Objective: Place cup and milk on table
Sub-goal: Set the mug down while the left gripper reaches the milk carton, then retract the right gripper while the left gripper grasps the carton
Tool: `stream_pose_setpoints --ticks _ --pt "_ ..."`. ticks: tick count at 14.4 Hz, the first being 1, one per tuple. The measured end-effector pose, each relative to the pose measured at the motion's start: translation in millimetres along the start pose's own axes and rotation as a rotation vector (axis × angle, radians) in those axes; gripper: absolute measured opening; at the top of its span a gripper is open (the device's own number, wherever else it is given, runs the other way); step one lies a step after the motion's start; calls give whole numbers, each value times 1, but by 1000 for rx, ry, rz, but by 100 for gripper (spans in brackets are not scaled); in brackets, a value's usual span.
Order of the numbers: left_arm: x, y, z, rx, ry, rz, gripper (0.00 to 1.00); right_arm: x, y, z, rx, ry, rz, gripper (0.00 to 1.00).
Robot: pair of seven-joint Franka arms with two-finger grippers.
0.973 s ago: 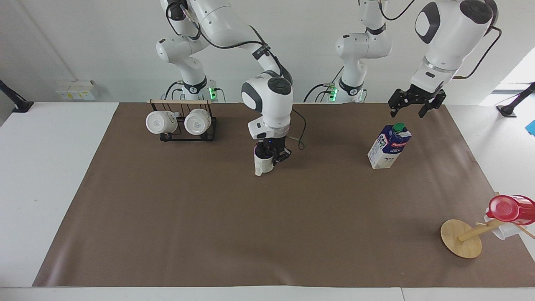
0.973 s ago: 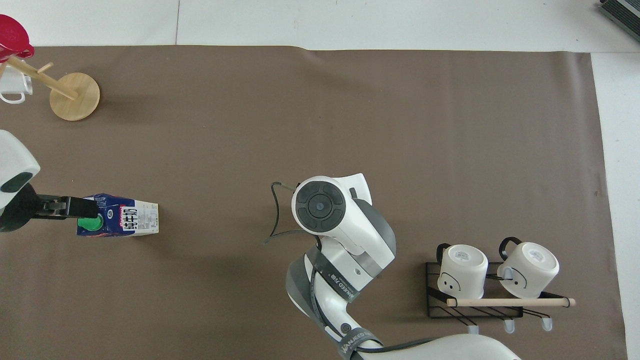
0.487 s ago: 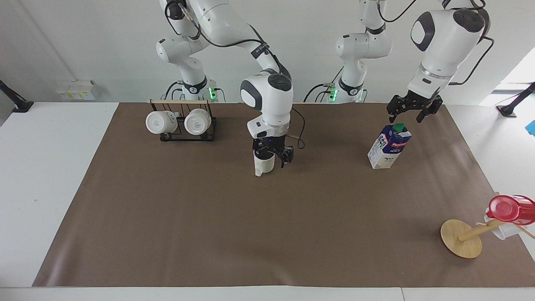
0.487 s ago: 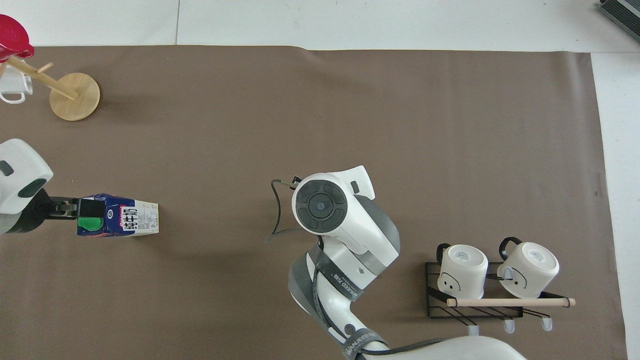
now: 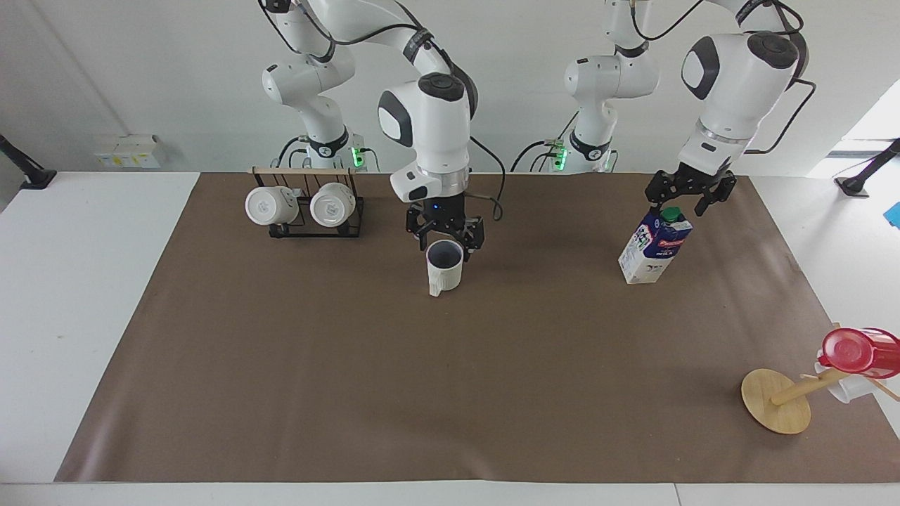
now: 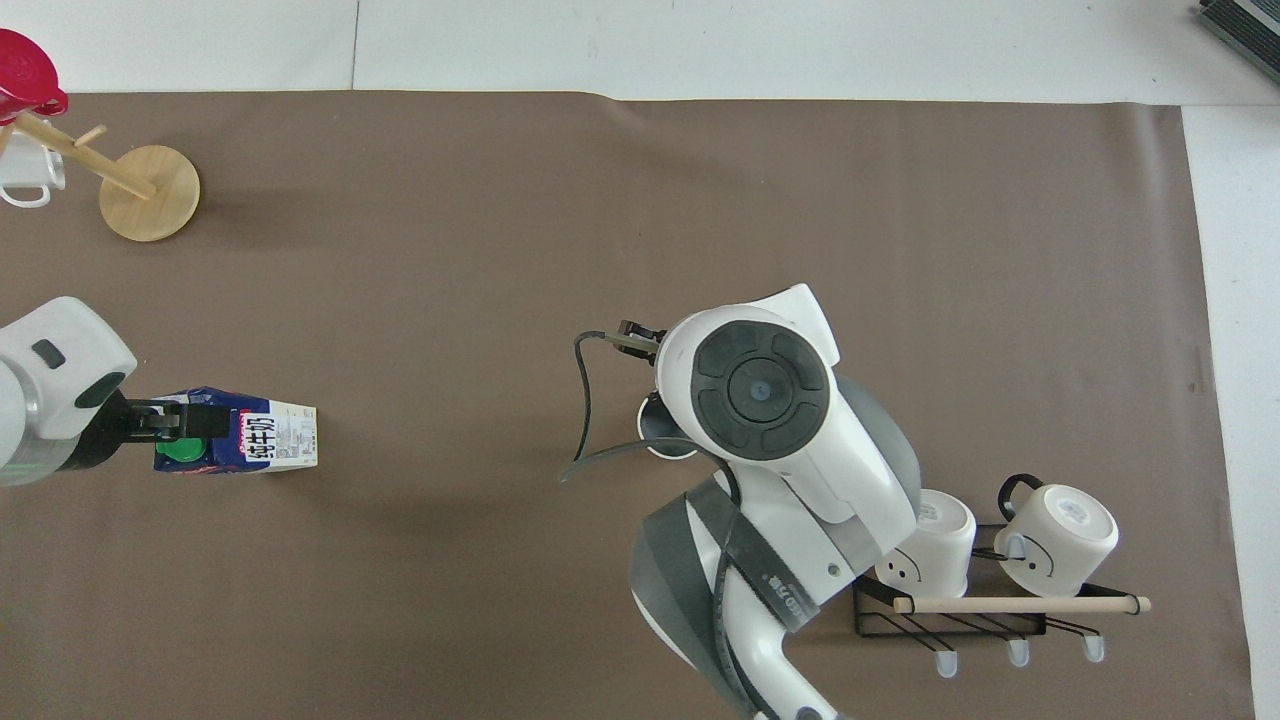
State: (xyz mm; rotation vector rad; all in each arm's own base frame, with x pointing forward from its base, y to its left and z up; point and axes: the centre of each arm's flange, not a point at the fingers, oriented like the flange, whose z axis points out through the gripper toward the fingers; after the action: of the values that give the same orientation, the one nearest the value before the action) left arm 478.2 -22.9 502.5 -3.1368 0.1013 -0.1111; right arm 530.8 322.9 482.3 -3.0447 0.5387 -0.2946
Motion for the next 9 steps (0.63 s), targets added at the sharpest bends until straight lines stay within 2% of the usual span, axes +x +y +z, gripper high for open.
stream_pose_setpoints --ticks 3,9 --pt "-7 0 14 1 12 0 100 18 39 -38 -33 -25 -72 100" --pt "-20 0 29 2 28 1 100 69 136 -77 -90 -79 -212 100"
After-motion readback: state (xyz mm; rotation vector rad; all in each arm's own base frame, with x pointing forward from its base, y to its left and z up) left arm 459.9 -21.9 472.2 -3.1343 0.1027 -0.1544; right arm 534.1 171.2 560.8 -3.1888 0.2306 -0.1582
